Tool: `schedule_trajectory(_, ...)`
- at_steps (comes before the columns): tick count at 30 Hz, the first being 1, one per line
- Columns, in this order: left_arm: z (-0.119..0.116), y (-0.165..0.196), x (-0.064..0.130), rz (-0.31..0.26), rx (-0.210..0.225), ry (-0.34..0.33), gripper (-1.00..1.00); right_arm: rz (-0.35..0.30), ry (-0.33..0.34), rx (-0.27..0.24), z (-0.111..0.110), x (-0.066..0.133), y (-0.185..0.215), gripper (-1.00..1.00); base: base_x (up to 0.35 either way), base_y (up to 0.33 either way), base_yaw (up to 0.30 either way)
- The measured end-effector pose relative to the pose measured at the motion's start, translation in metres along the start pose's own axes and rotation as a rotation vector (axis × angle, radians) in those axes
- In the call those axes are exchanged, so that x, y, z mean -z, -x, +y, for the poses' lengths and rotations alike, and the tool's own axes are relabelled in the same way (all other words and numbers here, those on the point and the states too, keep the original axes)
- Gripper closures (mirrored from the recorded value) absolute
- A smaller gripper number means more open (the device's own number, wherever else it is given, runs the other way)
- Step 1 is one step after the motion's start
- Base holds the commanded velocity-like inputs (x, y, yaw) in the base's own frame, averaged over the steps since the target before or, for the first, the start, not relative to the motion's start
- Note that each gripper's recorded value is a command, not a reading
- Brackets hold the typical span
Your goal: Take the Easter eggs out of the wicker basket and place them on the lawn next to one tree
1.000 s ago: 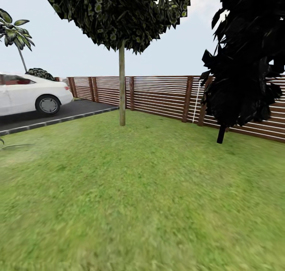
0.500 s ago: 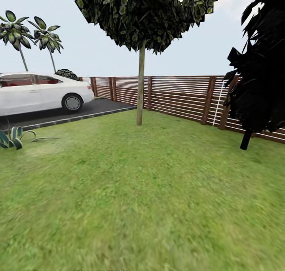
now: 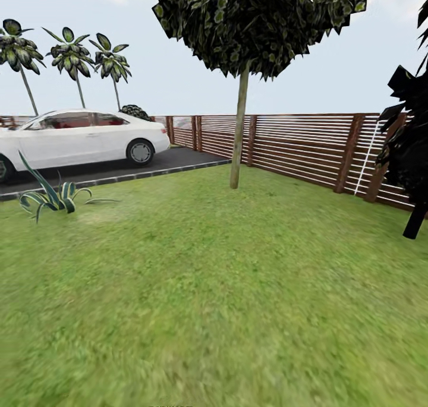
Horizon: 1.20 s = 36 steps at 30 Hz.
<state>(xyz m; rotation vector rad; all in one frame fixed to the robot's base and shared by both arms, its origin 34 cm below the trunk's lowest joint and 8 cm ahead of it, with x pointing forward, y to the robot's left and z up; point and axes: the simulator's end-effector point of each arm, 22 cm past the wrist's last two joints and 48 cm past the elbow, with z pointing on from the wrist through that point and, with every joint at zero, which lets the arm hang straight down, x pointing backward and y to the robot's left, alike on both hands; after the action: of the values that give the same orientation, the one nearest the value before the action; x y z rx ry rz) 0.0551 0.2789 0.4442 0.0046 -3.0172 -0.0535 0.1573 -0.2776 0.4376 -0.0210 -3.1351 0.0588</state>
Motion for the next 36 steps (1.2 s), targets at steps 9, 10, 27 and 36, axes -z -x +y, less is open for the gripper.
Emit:
schedule_trajectory(9, 0.0, 0.0045, 0.0, -0.01, 0.002, 0.0, -1.0, 0.0, 0.0, 0.001, 0.0, 0.0, 0.0001, -1.0, 0.0, 0.0, 0.298)
schedule_trajectory(10, 0.0, 0.0046, 0.0, -0.01, 0.002, 0.0, -1.0, 0.0, 0.0, 0.001, 0.0, 0.0, 0.0001, -1.0, 0.0, 0.0, 0.298)
schedule_trajectory(27, 0.0003, 0.0076, 0.0, -0.017, 0.001, 0.0, -1.0, 0.0, 0.0, 0.005, 0.0, 0.0, -0.0001, -1.0, 0.0, 0.0, 0.299)
schedule_trajectory(36, 0.0011, 0.008, 0.0001, -0.017, 0.0, 0.001, -1.0, 0.001, 0.0, 0.004, 0.0, 0.0, -0.0002, -1.0, 0.0, 0.0, 0.299)
